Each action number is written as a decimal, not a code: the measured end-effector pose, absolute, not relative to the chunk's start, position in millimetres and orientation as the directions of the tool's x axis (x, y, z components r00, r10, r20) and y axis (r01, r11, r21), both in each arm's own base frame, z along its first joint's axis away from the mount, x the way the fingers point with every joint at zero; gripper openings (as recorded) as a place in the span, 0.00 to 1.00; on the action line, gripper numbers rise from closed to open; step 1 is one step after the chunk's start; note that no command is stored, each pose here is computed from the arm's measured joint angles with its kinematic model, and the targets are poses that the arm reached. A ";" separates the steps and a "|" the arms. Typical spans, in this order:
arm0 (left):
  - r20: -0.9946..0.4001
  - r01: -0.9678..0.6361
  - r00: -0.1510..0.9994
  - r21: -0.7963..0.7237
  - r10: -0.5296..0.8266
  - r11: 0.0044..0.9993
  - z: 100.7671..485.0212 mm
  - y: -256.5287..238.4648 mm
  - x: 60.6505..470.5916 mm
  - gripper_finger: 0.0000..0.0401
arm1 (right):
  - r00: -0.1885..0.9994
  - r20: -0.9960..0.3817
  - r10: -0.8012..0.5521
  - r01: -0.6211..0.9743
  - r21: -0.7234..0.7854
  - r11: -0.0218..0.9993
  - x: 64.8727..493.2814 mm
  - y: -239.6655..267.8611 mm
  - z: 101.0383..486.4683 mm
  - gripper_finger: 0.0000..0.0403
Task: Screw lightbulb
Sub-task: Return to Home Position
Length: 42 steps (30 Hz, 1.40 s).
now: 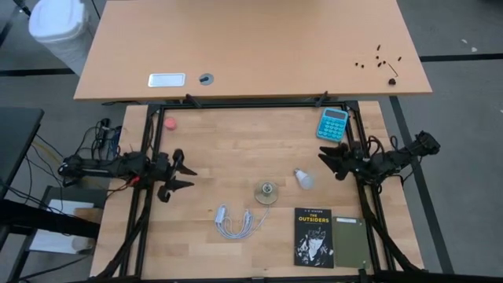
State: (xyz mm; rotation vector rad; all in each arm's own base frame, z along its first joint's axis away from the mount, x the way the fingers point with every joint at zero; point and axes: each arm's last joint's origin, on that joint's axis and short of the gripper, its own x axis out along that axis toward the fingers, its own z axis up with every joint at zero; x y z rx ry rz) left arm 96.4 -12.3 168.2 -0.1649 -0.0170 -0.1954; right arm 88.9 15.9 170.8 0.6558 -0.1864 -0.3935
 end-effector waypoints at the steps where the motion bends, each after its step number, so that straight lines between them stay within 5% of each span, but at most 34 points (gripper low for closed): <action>1: 0.033 0.182 0.983 -0.161 -0.179 0.970 168.2 -11.1 96.5 0.44 | 0.905 0.045 -0.424 0.305 0.625 0.719 89.0 14.8 170.8 0.73; 25: 0.033 0.115 0.993 -0.162 -0.112 0.980 168.2 -4.5 97.1 0.44 | 0.644 0.045 -0.763 0.578 0.625 0.525 87.1 -23.8 170.8 0.73; 42: 0.033 0.115 0.993 -0.161 -0.112 0.980 168.2 -4.5 97.1 0.44 | 0.546 0.046 -0.837 0.637 0.625 0.450 83.5 -34.4 170.9 0.73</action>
